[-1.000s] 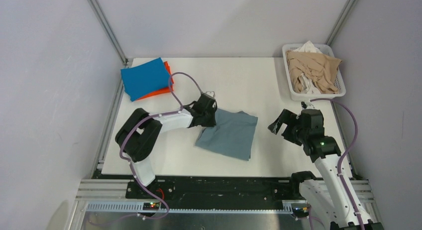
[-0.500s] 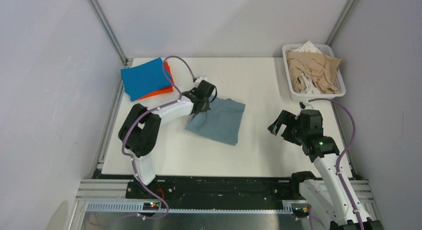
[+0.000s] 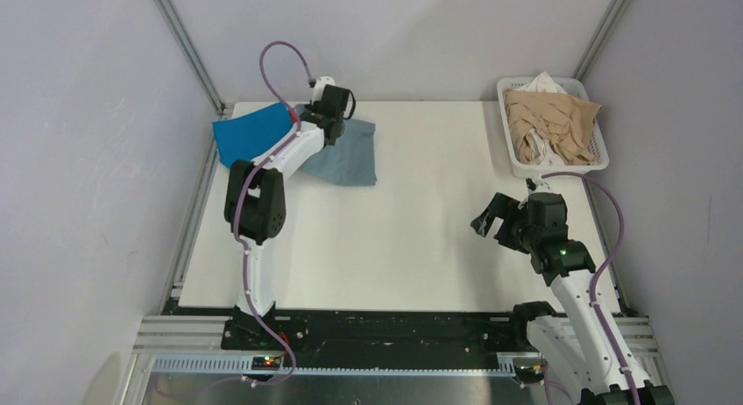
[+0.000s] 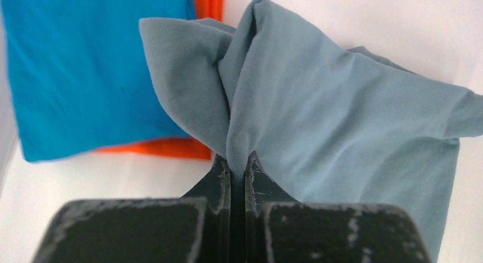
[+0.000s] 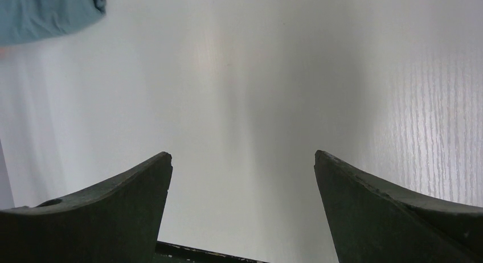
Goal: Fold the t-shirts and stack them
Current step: Put the neatly folded tshirt into the corner of the board with the left arm
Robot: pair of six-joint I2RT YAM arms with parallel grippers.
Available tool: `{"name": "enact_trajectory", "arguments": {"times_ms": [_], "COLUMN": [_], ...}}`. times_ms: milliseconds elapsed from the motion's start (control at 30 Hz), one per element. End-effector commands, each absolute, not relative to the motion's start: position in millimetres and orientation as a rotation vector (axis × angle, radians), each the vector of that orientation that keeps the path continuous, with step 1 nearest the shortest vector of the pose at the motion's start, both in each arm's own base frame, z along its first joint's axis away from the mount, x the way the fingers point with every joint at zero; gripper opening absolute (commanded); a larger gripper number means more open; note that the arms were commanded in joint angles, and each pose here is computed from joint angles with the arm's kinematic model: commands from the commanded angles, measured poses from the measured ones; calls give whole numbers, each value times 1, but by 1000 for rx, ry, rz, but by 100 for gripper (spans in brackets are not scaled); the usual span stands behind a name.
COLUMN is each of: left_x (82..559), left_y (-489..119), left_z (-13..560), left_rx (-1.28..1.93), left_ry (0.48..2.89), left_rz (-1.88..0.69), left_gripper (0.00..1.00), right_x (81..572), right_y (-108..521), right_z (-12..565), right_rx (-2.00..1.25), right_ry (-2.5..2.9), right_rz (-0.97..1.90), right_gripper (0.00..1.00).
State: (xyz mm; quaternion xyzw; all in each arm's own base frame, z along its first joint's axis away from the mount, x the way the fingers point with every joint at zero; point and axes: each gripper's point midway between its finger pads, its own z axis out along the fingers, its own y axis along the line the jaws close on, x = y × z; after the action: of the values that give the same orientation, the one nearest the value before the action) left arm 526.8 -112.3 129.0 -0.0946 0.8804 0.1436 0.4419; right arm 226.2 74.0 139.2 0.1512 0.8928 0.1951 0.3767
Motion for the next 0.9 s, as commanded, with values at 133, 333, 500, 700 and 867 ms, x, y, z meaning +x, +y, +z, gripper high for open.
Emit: {"name": "enact_trajectory", "arguments": {"times_ms": [133, 333, 500, 700, 867], "left_x": [583, 593, 595, 588, 579], "left_y": [-43, -13, 3, 3, 3], "left_z": [214, 245, 270, 318, 348], "left_rx": [-230, -246, -225, -194, -208], "left_ry": [1994, 1961, 1931, 1855, 1802], "left_rz": [559, 478, 444, 423, 393], "left_gripper": [0, 0, 0, 0, 0], "right_x": [234, 235, 237, 236, 237], "right_y": [75, 72, 71, 70, 70], "right_z": [137, 129, 126, 125, 126], "right_rx": [371, 392, 399, 404, 405], "right_ry": [2268, 2289, 2302, 2306, 2301], "right_rz": [505, 493, 484, 479, 477], "right_gripper": [99, 99, 99, 99, 99]}}
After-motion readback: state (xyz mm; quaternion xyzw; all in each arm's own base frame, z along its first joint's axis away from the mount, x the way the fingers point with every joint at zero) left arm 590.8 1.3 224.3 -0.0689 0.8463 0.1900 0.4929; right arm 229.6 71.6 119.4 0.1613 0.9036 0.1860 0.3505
